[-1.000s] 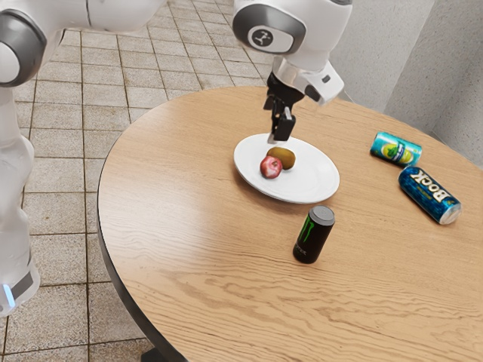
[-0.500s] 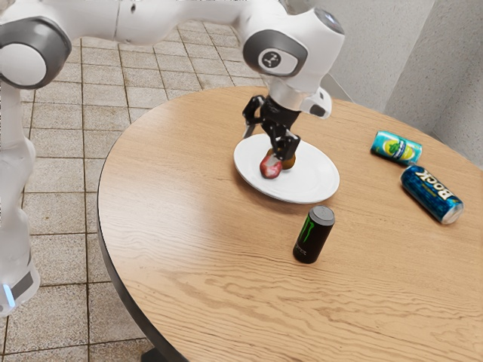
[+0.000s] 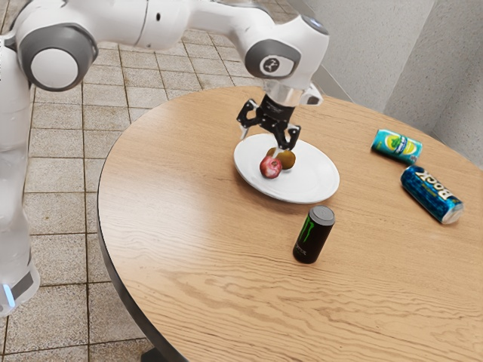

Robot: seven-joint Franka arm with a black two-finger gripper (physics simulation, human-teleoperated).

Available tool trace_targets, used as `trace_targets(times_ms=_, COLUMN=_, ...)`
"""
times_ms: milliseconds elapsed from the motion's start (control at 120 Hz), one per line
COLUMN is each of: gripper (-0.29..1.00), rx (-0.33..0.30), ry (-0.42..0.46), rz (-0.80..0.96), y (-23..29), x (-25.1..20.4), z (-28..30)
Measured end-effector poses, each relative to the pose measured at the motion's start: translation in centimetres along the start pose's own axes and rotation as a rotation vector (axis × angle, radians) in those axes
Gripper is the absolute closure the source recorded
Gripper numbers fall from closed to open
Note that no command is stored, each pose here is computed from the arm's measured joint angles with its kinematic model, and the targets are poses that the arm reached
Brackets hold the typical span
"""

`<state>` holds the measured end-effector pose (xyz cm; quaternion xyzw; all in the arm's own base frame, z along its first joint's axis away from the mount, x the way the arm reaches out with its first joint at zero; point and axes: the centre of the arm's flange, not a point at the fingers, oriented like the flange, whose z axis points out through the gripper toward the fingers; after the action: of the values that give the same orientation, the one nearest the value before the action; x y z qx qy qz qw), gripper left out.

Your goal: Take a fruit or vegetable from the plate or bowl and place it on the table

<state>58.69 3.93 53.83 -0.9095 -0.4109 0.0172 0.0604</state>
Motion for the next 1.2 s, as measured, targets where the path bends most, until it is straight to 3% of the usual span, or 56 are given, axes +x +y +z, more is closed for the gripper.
trace_targets(times_ms=358, gripper=0.00, rx=-0.045, ry=-0.020, rz=-0.124, y=0.5, x=5.1, z=3.4)
trace_targets(times_ms=1200, gripper=0.00, rx=-0.031, ry=-0.027, rz=-0.006, y=0.7, x=7.1, z=7.0)
